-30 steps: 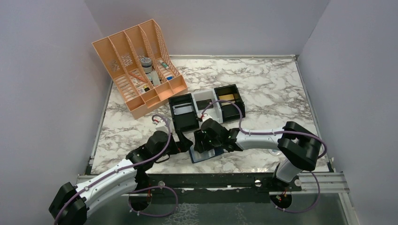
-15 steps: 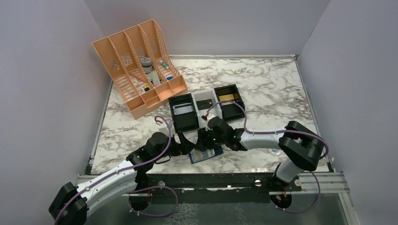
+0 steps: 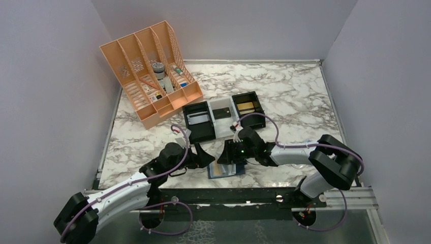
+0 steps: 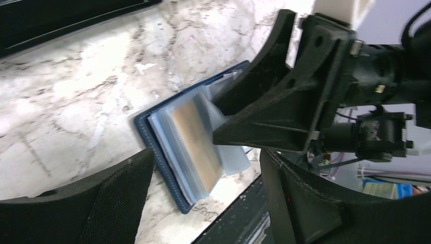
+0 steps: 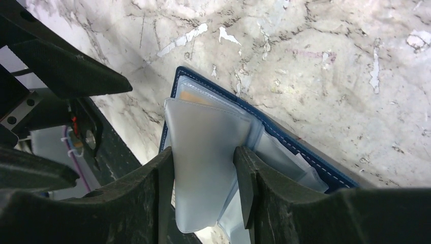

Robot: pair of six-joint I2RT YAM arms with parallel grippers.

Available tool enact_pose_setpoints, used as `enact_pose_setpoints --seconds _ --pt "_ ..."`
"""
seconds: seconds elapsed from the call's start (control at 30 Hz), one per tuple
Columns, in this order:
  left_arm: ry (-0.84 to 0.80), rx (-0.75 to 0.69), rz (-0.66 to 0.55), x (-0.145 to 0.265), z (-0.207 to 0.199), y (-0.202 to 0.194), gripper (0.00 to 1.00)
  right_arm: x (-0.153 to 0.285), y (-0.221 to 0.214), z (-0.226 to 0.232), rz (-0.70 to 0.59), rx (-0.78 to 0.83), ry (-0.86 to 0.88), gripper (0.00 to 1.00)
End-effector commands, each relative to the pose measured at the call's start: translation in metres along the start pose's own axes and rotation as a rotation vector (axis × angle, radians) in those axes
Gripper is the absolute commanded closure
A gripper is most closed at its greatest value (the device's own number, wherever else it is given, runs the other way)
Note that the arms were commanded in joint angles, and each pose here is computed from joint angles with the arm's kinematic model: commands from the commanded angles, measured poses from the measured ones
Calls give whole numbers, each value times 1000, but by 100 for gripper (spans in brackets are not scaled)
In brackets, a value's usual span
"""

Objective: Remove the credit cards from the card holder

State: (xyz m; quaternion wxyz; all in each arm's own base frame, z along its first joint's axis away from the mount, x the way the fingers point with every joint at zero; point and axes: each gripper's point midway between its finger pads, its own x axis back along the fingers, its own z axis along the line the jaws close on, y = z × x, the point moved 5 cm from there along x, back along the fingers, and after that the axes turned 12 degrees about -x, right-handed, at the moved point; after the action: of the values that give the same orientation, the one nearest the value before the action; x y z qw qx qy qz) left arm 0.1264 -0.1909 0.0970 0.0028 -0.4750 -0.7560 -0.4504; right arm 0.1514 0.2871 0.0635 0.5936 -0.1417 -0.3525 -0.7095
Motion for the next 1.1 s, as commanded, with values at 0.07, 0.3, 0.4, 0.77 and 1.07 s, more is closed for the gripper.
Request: enact_pose_setpoints --seconds 0.07,0.3,0.4,0.77,1.07 --pt "-180 13 -28 -4 -28 12 22 6 -14 -16 33 -112 25 53" --pt "-250 14 21 -7 -35 -1 22 9 -13 -23 17 -154 33 53" --pt "-249 -4 54 -9 -35 -10 19 9 -13 -24 20 -159 35 53" --pt "-255 -60 28 -27 -55 -12 21 10 -14 -24 32 -171 50 52" --pt "-254 -61 85 -45 -57 -27 23 13 -13 -13 51 -154 106 52"
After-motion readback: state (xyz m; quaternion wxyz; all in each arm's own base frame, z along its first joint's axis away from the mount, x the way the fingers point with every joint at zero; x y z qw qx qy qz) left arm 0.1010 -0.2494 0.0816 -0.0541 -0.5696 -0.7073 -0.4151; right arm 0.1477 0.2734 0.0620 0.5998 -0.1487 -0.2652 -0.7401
